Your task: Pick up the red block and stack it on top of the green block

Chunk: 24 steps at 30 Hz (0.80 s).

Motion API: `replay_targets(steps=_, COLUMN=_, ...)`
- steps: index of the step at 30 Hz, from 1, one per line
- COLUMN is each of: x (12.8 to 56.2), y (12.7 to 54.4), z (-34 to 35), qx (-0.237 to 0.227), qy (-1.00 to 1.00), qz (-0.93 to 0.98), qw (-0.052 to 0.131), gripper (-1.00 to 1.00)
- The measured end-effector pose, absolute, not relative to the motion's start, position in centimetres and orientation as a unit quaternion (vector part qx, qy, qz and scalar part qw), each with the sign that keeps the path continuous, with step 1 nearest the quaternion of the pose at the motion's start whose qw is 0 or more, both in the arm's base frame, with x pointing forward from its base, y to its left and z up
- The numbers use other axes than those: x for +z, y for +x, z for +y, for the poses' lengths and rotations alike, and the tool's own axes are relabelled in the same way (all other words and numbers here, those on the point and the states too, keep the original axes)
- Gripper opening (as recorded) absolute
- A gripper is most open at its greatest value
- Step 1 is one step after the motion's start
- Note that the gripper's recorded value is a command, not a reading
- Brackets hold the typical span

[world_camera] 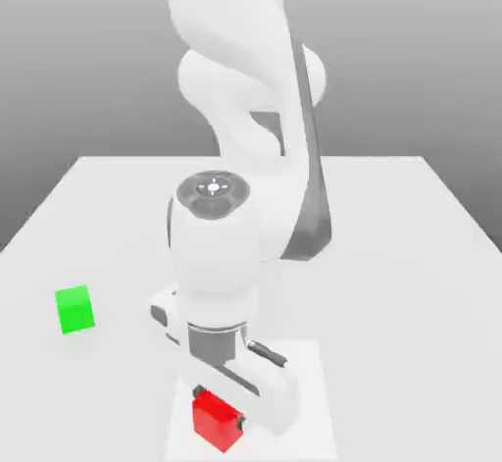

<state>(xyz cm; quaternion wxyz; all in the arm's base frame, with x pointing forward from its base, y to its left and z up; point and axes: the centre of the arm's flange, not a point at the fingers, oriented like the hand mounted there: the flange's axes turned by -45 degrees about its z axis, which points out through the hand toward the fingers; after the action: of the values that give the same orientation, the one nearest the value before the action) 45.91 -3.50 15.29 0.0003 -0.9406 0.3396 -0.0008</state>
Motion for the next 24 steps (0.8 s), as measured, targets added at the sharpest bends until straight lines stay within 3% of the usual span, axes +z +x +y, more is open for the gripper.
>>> replay_targets(steps=3, x=15.0, y=45.9, z=-3.5, qx=-0.001, qy=-0.941, qz=0.34, qw=0.001, gripper=-1.0)
replay_targets(steps=9, x=20.9, y=45.1, z=-5.6, qx=-0.001, qy=-0.927, qz=0.376, qw=-0.004, gripper=-1.0)
replay_targets(steps=13, x=22.3, y=40.3, z=-15.0, qx=-0.002, qy=-0.84, qz=0.542, qw=-0.013, gripper=-1.0)
replay_targets(steps=17, x=23.5, y=32.0, z=-24.5, qx=-0.002, qy=-0.693, qz=0.721, qw=-0.013, gripper=-1.0)
replay_targets(steps=21, x=23.1, y=25.2, z=-28.1, qx=-0.001, qy=-0.55, qz=0.835, qw=-0.002, gripper=-1.0)
replay_targets(steps=24, x=20.5, y=24.0, z=-28.6, qx=-0.001, qy=-0.521, qz=0.854, qw=0.001, gripper=-1.0)
